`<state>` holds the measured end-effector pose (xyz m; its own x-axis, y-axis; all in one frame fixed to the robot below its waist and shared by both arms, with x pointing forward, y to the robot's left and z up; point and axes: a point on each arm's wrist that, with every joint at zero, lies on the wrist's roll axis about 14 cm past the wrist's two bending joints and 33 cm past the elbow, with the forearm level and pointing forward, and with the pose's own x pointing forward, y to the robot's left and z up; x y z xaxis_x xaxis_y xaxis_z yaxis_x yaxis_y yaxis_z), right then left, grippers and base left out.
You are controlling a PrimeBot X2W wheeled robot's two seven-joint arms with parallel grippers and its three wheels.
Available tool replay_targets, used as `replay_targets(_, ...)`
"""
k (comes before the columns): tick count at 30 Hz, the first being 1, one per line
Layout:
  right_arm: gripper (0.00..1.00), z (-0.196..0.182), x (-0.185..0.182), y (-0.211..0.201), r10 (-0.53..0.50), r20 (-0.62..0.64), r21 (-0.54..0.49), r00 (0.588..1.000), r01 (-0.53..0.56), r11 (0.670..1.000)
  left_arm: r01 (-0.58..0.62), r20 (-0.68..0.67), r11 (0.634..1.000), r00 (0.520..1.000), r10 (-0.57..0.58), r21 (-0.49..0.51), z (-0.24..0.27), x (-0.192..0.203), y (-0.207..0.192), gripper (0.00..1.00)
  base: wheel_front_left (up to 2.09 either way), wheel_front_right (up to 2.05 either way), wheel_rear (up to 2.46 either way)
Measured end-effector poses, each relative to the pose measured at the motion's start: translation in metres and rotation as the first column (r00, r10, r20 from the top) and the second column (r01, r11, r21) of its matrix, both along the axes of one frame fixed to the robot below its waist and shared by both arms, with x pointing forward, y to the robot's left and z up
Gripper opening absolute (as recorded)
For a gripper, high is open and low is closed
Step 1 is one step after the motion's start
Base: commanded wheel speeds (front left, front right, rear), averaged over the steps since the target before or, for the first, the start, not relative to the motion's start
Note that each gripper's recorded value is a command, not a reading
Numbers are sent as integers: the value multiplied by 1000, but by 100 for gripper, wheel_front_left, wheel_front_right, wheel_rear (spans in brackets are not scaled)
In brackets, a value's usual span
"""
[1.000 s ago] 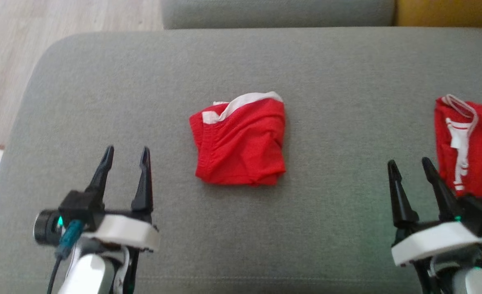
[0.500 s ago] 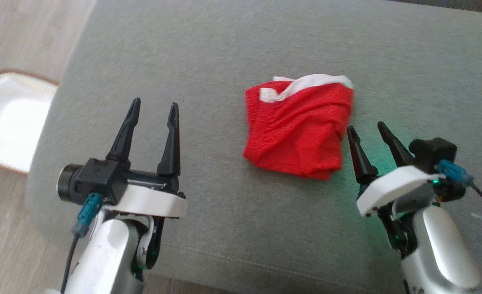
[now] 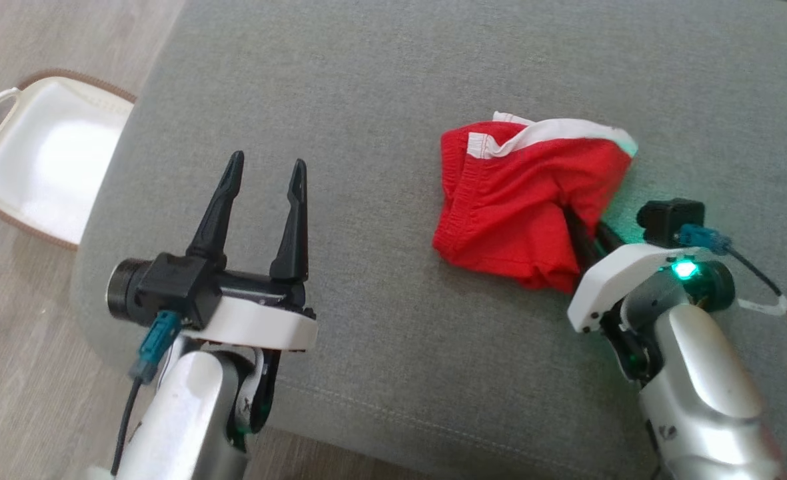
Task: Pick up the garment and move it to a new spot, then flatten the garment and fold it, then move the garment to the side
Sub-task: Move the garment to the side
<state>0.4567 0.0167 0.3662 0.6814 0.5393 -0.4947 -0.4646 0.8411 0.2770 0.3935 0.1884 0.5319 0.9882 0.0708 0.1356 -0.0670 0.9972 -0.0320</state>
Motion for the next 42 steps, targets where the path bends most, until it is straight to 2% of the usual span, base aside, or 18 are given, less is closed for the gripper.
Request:
replay_targets(6,0,12,-8,-2,30,61,-18,998,-29,999,48,9,999,999,-48,9,1,8,-14,100,0,0,0)
replay_targets(10,0,21,-17,-20,5,105,-24,994,-2,1000,102,20,995,995,-102,11,1,18,-29,100,0,0,0)
replay_targets(15,0,30,-23,-70,-77,144,-64,987,87,994,224,25,975,974,-224,8,-3,33,-64,100,0,0,0)
replay_targets(16,0,30,-23,-70,-77,144,-64,987,87,994,224,25,975,974,-224,8,-3,33,-64,100,0,0,0)
replay_targets(22,0,34,-41,-147,-192,166,-159,967,218,963,384,32,923,923,-384,-9,-8,48,-118,100,0,0,0)
replay_targets(28,0,34,-64,-224,-288,175,-286,942,328,900,538,47,843,842,-537,-19,-8,59,-175,100,0,0,0)
replay_targets(31,0,31,-70,-254,-307,174,-353,936,350,867,582,49,813,813,-581,-22,-11,68,-192,100,0,0,0)
replay_targets(34,0,41,-53,-300,-323,227,-439,919,392,808,623,32,782,782,-622,-31,-24,78,-209,100,0,0,0)
replay_targets(35,0,57,-37,-325,-332,293,-464,897,437,771,640,31,768,769,-639,-36,-30,82,-216,100,0,0,0)
replay_targets(37,0,69,-25,-349,-348,331,-490,877,475,731,653,30,756,757,-652,-43,-35,87,-222,100,0,0,0)
replay_targets(42,0,68,-16,-388,-393,352,-536,850,527,660,684,35,727,729,-683,-57,-46,99,-234,100,0,0,0)
